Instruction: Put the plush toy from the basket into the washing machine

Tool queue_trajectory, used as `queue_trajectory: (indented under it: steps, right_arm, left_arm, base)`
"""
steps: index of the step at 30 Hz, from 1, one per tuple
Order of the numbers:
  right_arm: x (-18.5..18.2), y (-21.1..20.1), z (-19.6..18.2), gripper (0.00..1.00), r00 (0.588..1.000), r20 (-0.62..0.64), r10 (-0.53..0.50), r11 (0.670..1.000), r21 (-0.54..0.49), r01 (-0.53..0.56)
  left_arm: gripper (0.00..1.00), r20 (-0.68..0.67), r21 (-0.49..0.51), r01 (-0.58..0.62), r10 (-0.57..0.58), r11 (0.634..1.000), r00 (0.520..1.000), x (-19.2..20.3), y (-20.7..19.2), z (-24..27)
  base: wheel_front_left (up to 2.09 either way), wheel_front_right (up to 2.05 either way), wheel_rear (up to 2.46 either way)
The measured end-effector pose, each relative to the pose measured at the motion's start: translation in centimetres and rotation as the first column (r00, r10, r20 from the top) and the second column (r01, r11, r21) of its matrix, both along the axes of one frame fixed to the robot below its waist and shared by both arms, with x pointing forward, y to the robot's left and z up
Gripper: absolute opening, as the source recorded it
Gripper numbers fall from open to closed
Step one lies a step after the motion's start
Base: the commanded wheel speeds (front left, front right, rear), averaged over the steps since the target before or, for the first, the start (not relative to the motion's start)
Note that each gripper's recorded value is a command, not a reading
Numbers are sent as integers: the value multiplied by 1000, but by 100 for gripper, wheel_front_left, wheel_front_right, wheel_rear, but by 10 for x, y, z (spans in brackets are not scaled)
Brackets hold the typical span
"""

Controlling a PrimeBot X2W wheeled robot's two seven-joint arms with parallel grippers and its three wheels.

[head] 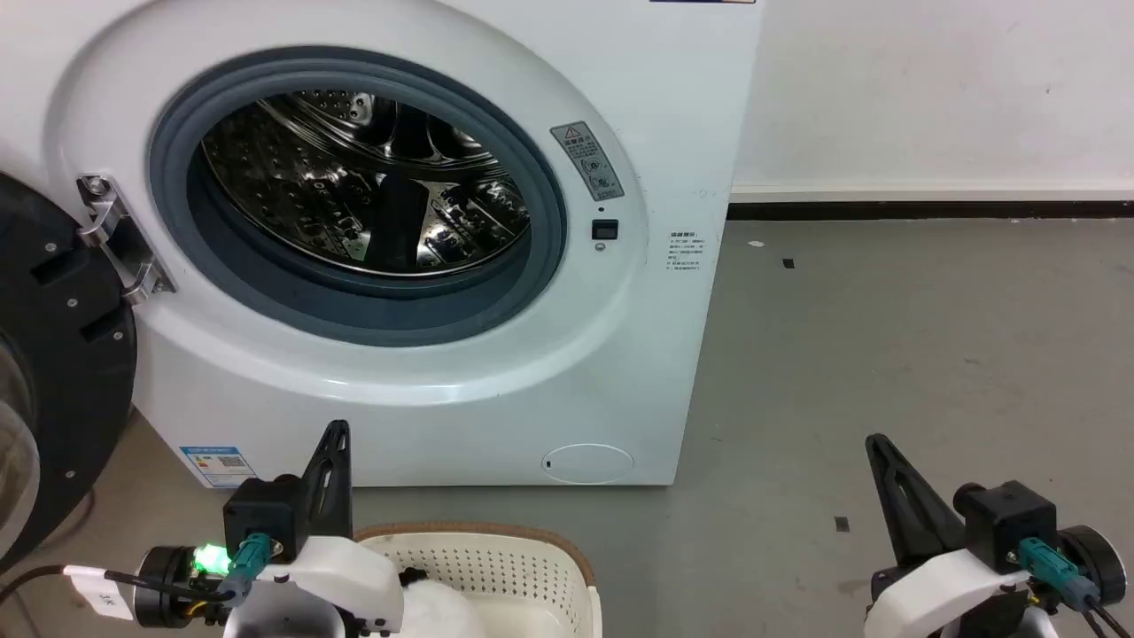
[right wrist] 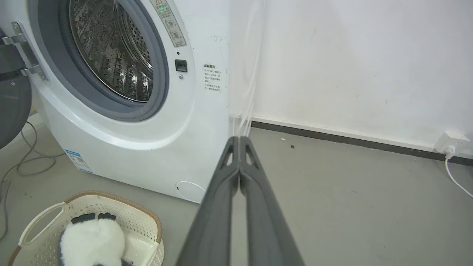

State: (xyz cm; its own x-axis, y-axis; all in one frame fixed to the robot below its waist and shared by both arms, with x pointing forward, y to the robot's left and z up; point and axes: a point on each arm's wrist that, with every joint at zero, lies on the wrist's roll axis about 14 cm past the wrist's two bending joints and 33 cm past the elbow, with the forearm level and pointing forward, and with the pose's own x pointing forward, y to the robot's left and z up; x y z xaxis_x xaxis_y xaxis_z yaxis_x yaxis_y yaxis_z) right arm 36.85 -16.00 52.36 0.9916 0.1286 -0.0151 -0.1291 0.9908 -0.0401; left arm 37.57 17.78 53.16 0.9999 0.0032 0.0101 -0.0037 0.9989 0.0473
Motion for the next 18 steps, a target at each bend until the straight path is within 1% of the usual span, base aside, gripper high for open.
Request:
queue_trajectory:
  steps: [18]
  right_arm:
    - [0, 0, 0, 0, 1000, 0, 0, 1000, 0, 0]
  left_arm:
    - [0, 0, 0, 0, 0, 1000, 1000, 0, 0, 0]
  base:
    - [0, 0, 0]
